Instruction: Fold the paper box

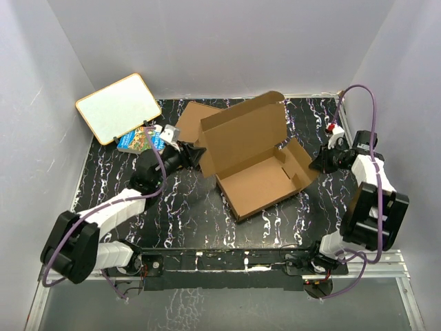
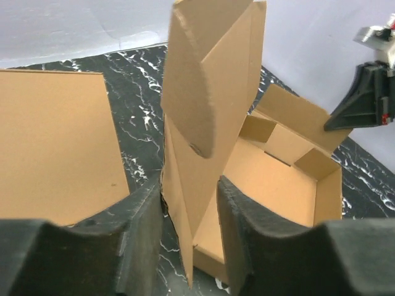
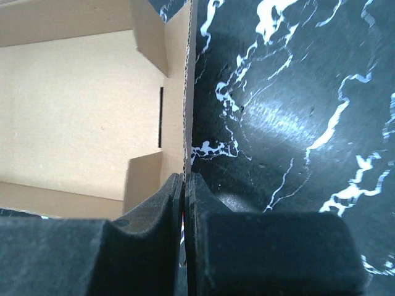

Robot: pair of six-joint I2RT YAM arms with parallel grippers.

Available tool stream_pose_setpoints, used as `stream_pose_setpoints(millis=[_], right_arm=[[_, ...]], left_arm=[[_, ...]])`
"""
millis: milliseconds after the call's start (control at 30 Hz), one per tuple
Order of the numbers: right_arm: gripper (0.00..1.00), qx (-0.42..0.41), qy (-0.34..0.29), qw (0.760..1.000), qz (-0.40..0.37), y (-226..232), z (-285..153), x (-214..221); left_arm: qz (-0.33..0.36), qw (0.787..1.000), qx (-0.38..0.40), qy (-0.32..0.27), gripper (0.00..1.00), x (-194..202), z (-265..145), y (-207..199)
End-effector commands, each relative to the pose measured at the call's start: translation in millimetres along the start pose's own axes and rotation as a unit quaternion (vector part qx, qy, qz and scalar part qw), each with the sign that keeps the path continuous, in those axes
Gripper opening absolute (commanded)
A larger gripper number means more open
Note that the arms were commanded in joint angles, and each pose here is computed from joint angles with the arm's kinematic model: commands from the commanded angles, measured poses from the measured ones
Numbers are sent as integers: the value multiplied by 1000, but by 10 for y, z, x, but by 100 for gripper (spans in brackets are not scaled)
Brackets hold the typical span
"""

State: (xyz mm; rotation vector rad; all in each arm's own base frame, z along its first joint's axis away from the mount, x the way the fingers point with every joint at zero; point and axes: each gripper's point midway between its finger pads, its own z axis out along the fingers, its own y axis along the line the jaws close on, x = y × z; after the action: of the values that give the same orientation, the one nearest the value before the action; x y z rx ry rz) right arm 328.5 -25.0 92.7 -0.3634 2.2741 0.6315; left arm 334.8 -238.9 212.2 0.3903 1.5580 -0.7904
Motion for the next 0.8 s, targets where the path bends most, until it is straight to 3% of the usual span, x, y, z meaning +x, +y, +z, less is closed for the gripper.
stream_pose_setpoints(millis=[0,167,300,400,567,767], right_arm=[[8,60,-60,993,-85,-15,-158,-456],[8,97,-59,987,-113,37,-152,-538],[8,122,-51,979,-158,154,-95,-587],[8,140,-45,971,-187,257,-32,-602],[8,165,-28,958,-231,419,102,-597],[8,183,-13,940,-288,612,226,-602]], left_arm=[[-50,997,-60,-12,45,-374,-125,41],[-92,989,-117,-4,59,-501,-429,84],[-146,985,-87,-24,60,-720,-467,-116],[-209,977,-40,6,58,-691,-273,-309],[-292,954,-4,70,57,-361,152,-559],[-331,930,-49,151,64,290,689,-554]])
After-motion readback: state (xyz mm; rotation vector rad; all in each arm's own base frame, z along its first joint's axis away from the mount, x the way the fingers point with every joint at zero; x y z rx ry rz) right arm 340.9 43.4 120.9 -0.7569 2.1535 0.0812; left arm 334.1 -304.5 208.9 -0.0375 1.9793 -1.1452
